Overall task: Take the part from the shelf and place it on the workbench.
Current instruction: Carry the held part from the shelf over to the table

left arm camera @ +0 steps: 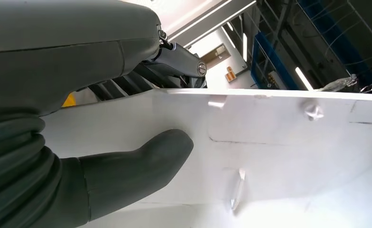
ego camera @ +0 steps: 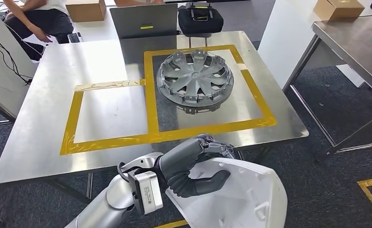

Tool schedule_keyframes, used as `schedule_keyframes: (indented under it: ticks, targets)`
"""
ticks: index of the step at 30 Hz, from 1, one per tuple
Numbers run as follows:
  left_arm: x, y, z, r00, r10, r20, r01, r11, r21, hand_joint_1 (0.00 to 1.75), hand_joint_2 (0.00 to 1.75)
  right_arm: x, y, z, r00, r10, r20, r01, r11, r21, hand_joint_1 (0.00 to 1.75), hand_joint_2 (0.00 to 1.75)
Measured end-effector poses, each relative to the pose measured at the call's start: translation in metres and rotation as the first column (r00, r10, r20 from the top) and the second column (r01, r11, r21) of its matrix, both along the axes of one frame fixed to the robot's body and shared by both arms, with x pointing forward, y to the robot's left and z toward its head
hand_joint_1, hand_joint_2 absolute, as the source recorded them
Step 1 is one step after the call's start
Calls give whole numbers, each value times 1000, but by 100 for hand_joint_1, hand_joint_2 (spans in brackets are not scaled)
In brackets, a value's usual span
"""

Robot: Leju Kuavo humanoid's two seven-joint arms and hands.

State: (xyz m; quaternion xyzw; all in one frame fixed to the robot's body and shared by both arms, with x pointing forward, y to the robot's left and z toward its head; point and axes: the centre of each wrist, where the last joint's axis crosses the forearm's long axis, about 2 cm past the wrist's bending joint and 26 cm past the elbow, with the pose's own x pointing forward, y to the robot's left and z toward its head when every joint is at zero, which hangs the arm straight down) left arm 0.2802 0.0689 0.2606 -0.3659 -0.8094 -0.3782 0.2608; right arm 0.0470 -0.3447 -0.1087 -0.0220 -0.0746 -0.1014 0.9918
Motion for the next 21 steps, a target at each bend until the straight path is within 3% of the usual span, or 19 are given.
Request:
schedule_keyframes:
  ticks: [21]
  targets:
    - [-2,6,-1,1000,25,7,-25,1000,-2,175,175,-4,0,0,1000,22,-16,-23,1000,-17,0,0]
